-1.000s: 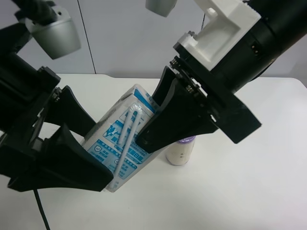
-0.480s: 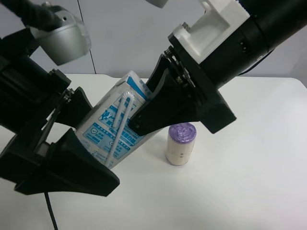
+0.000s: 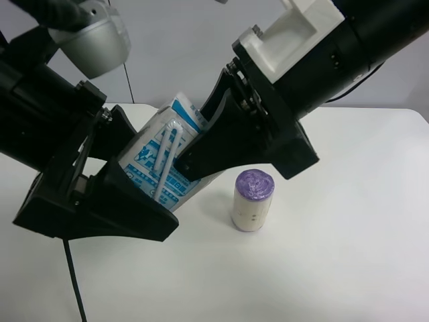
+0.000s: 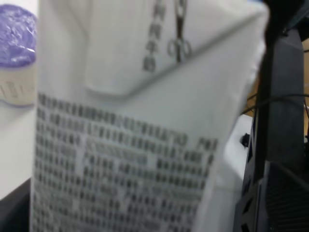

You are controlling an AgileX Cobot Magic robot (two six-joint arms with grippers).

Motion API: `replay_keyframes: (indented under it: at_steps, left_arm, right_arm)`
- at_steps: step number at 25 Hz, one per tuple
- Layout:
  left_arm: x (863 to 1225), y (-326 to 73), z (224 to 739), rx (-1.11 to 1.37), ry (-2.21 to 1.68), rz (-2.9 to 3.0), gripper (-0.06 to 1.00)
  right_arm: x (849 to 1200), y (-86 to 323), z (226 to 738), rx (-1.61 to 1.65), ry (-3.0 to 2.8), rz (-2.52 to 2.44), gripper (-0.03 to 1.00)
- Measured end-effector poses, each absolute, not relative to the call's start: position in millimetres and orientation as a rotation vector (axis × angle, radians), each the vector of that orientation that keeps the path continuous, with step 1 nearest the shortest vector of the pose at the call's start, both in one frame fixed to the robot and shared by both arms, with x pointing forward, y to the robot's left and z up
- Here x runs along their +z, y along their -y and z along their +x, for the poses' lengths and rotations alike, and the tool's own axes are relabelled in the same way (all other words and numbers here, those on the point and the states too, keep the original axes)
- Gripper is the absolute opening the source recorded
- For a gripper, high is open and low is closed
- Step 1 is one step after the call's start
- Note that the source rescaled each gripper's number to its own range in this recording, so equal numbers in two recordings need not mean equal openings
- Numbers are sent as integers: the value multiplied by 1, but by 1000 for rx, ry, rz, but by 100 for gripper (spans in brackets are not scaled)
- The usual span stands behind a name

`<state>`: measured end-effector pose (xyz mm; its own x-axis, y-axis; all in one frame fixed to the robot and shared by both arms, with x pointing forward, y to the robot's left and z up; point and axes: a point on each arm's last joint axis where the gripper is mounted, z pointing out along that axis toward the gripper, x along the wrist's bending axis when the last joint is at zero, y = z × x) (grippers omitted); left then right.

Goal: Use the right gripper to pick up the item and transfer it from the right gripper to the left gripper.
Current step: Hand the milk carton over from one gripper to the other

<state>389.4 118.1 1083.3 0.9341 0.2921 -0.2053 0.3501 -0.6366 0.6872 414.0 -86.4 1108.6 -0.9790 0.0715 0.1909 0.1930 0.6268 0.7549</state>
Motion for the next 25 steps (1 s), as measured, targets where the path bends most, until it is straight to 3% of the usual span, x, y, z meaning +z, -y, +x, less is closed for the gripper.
replay_keyframes:
  at_steps: [4,9,18,20,22,23,25]
  left_arm:
    - [1082,-117,391,-89,-441,2298,52]
    - [1082,-116,392,-82,-437,2295,8]
    - [1082,-117,392,-72,-428,2298,6]
    - [1082,-117,392,-69,-427,2300,3]
    - [1081,-117,392,-70,-421,2310,1]
    - [1081,-117,392,-70,-421,2310,1]
    - [1081,-117,392,-70,-421,2310,1]
  right_arm:
    - [1109,86,414,-1294,2696,-215,0]
    - [1110,85,413,-1306,2676,-202,0]
    - [1111,85,413,-1319,2689,-195,0]
    - [1111,84,415,-1329,2685,-247,20]
    - [1112,83,417,-1358,2674,-290,61]
    - [1113,83,417,-1365,2669,-298,74]
    - [1113,83,417,-1364,2664,-308,91]
